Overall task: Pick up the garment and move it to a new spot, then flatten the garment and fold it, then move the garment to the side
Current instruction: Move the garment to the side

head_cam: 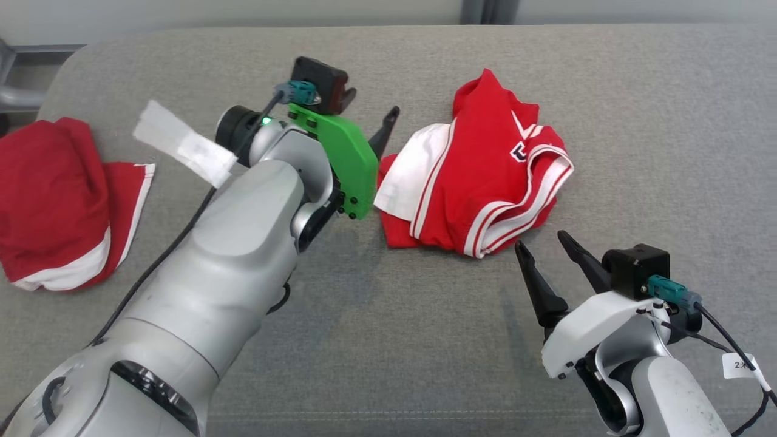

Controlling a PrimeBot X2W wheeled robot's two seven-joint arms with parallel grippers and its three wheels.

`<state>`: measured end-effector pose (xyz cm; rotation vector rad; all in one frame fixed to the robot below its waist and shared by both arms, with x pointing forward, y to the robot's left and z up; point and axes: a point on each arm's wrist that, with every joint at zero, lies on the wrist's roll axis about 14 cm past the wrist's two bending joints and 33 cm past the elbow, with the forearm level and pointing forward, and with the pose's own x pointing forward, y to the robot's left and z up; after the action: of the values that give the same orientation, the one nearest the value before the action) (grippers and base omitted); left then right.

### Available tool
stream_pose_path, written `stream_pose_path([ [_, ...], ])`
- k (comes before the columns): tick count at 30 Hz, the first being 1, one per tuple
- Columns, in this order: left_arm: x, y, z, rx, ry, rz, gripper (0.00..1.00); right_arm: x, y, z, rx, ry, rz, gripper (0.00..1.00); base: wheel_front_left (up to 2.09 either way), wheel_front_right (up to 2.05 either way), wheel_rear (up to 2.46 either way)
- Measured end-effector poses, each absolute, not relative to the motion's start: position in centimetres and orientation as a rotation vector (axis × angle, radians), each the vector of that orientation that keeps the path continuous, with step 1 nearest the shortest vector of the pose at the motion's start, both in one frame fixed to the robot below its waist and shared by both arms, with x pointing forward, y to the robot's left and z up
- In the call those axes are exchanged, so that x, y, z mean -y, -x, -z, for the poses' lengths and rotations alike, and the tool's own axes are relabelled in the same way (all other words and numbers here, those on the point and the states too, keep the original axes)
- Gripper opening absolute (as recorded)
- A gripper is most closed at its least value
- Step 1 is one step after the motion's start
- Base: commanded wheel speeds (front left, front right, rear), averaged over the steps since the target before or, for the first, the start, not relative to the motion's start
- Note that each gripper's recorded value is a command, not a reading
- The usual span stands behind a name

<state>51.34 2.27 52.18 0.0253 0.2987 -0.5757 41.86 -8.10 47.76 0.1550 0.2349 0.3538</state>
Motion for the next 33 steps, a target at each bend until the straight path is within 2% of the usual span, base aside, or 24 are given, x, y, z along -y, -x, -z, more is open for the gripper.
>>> stream_pose_path([
  [3, 1.7, -49.7, -50.2, -0.392, -0.054, 0.691, 1.0, 9.7, -41.7, -47.7, -0.231, -0.166, -0.307, 1.0, 0.0, 0.0, 0.0],
  [11, 7.5, -46.4, -47.5, -0.513, -0.101, 0.884, 1.0, 12.9, -41.3, -46.8, -0.239, -0.188, -0.212, 1.0, 0.0, 0.0, 0.0],
  [24, 10.0, -44.0, -44.7, -0.583, -0.154, 0.958, 1.0, 14.9, -40.9, -46.3, -0.237, -0.208, -0.152, 1.0, 0.0, 0.0, 0.0],
  [25, 9.8, -44.2, -44.7, -0.581, -0.151, 0.948, 0.86, 14.9, -40.8, -46.2, -0.24, -0.209, -0.149, 1.0, 0.0, 0.0, 0.0],
  [26, 9.7, -44.4, -44.7, -0.578, -0.149, 0.94, 0.47, 15.0, -40.8, -46.1, -0.242, -0.21, -0.147, 1.0, 0.0, 0.0, 0.0],
  [28, 9.5, -44.6, -44.5, -0.58, -0.149, 0.931, 0.02, 15.1, -40.8, -46.0, -0.24, -0.212, -0.144, 1.0, 0.0, 0.0, 0.0],
  [33, 9.1, -44.5, -44.1, -0.605, -0.153, 0.923, 0.0, 15.1, -40.8, -45.9, -0.243, -0.213, -0.143, 1.0, 0.0, 0.0, 0.0],
])
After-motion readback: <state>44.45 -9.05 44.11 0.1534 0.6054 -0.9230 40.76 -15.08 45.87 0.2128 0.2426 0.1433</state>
